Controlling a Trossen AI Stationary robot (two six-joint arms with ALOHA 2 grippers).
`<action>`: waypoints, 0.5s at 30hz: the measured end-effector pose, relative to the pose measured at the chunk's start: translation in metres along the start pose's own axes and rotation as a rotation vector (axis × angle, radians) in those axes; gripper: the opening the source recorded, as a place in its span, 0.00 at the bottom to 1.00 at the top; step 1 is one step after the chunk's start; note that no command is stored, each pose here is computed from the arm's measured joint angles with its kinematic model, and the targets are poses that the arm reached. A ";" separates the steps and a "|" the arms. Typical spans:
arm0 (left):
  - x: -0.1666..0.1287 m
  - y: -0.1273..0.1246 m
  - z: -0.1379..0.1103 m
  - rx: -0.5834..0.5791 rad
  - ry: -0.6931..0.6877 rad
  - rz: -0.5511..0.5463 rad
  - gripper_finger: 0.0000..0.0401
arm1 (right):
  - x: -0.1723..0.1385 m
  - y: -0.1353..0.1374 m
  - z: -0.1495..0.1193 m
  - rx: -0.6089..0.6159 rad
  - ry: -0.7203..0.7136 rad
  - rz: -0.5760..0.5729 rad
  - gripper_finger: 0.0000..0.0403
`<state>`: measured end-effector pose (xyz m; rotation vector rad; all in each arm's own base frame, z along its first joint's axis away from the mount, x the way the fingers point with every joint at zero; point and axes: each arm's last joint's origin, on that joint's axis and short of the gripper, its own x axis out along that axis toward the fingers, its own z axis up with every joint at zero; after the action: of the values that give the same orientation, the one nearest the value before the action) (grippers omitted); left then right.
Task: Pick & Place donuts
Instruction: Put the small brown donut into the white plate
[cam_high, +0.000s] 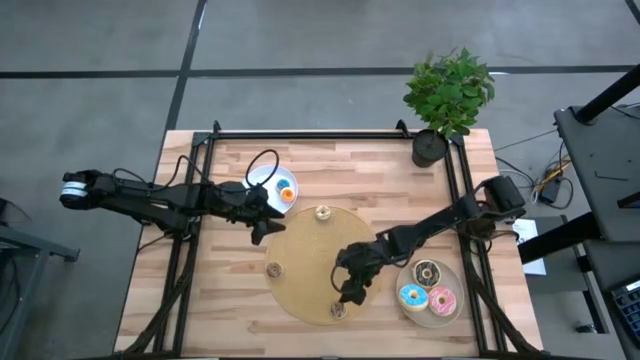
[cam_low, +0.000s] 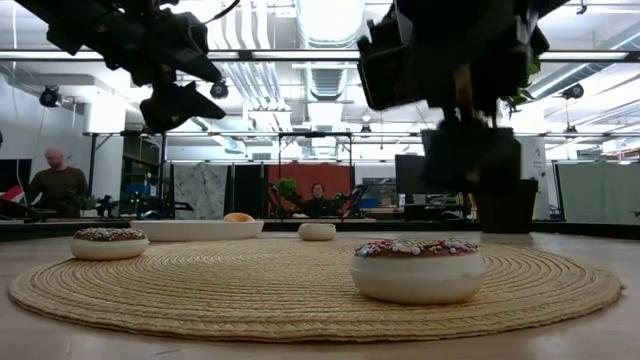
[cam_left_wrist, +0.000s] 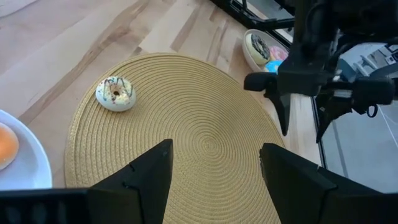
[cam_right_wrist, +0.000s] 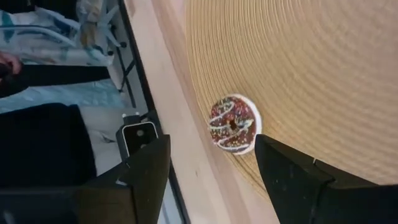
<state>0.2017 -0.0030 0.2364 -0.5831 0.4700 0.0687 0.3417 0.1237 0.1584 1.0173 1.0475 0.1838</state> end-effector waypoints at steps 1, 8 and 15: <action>0.000 0.000 0.000 0.000 0.001 -0.004 0.53 | 0.003 -0.001 -0.002 0.011 0.008 -0.004 0.56; 0.000 -0.001 0.000 0.000 0.016 -0.025 0.53 | 0.022 -0.003 -0.011 0.042 0.046 -0.036 0.56; 0.000 -0.001 0.000 0.000 0.016 -0.025 0.53 | 0.045 -0.005 -0.007 0.078 0.051 -0.071 0.56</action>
<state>0.2017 -0.0038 0.2365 -0.5897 0.4778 0.0399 0.3583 0.1505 0.1257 1.0481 1.1428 0.1127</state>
